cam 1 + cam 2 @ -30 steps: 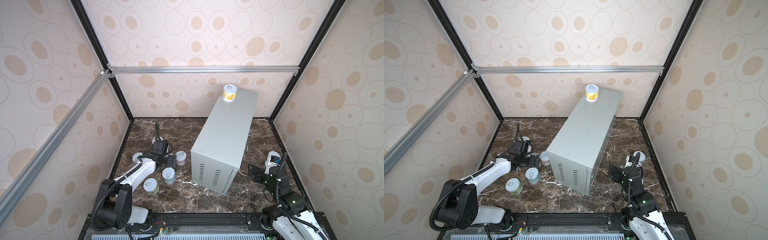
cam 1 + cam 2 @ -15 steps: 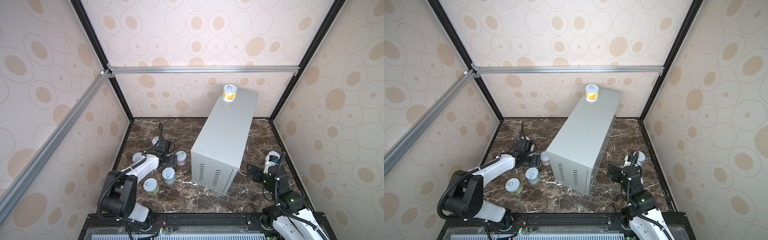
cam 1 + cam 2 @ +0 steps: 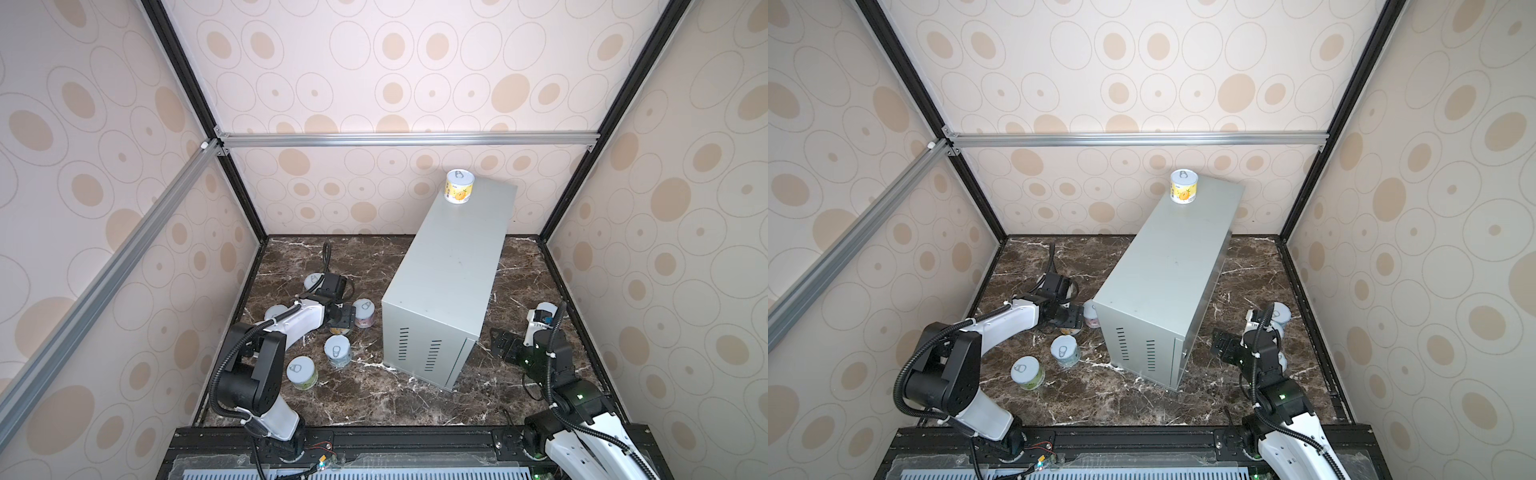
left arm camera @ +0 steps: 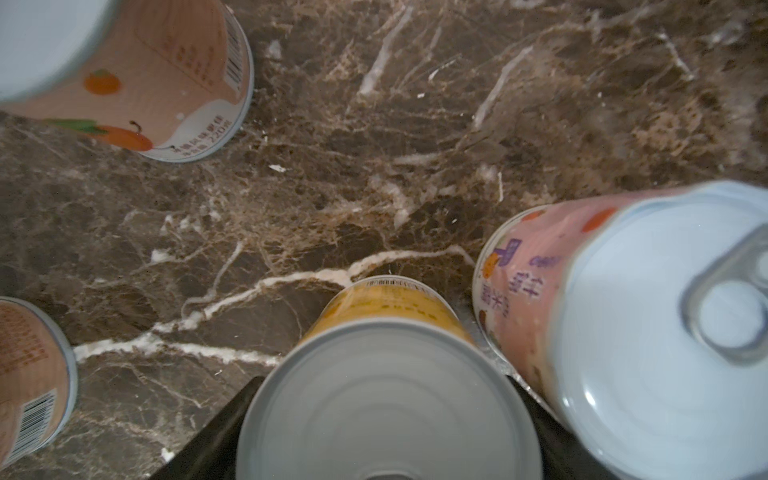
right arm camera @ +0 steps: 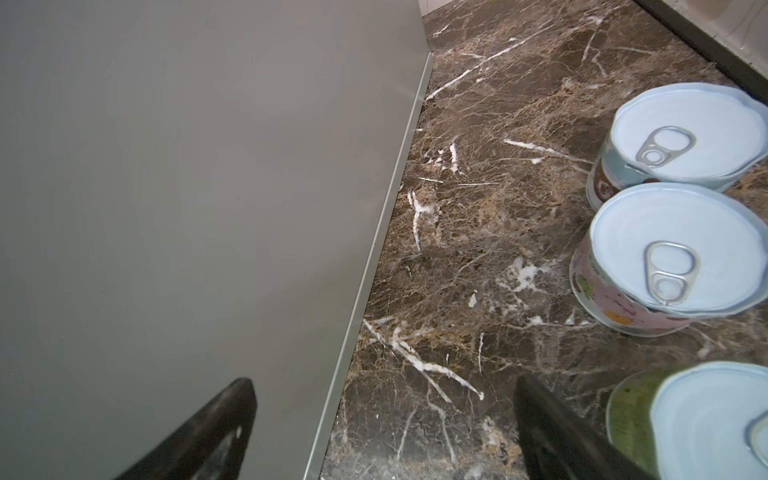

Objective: Place and organize the canned foods onto the counter
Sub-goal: 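Close the left gripper on the yellow orange-fruit can and lift it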

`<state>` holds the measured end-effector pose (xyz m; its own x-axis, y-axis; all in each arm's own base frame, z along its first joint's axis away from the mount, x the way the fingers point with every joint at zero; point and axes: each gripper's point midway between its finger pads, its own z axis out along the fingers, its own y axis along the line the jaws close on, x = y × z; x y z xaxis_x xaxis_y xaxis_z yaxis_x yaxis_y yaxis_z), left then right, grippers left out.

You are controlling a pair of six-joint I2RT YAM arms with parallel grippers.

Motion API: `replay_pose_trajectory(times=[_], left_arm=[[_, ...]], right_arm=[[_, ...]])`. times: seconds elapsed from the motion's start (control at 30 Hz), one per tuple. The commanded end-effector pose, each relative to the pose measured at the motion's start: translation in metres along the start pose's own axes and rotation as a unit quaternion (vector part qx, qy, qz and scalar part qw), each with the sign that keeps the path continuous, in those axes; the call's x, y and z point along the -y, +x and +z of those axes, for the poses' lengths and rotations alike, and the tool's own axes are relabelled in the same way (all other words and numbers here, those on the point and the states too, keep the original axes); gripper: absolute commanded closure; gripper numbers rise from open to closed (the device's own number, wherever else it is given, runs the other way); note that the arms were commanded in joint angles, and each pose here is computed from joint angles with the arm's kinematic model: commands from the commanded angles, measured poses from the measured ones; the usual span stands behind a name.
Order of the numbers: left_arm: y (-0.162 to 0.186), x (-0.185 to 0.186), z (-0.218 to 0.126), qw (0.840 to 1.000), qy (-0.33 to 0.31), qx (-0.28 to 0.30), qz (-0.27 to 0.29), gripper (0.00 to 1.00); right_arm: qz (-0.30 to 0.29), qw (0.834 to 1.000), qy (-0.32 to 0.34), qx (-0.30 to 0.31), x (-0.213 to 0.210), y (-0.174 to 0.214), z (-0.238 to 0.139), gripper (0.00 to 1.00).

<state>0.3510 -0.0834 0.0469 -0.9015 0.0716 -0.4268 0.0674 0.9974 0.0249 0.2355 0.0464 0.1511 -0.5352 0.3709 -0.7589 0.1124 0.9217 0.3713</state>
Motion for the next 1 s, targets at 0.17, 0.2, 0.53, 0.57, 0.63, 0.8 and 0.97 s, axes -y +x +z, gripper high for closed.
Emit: replay_pose_trajectory(times=[0.17,0.2,0.53,0.57,0.63,0.8,0.97], left_arm=[[-0.008,0.001,0.001,1.0,-0.004,0.005,0.012,0.24],[-0.007,0.001,0.001,1.0,-0.003,0.005,0.012,0.27],[-0.021,0.002,-0.023,0.999,0.005,0.043,0.0,0.41],[-0.023,0.002,-0.027,0.999,0.008,0.048,-0.001,0.42],[-0.028,0.003,-0.037,0.998,0.012,0.064,-0.007,0.42],[-0.041,0.003,-0.068,0.994,0.027,0.107,-0.021,0.43],[-0.048,0.004,-0.099,0.988,0.044,0.147,-0.032,0.43]], right_arm=[[0.007,1.0,-0.008,0.0,-0.002,0.002,0.002,0.01],[0.008,1.0,-0.008,-0.001,-0.002,0.002,0.003,0.01],[0.005,1.0,-0.007,-0.001,-0.002,0.002,0.001,0.01],[0.004,1.0,-0.006,-0.002,-0.001,0.002,0.001,0.01],[0.002,1.0,-0.005,-0.001,-0.001,0.0,0.0,0.01],[-0.009,1.0,0.001,0.007,-0.001,-0.007,-0.007,0.01],[-0.001,1.0,-0.009,0.01,-0.006,-0.012,-0.013,0.01]])
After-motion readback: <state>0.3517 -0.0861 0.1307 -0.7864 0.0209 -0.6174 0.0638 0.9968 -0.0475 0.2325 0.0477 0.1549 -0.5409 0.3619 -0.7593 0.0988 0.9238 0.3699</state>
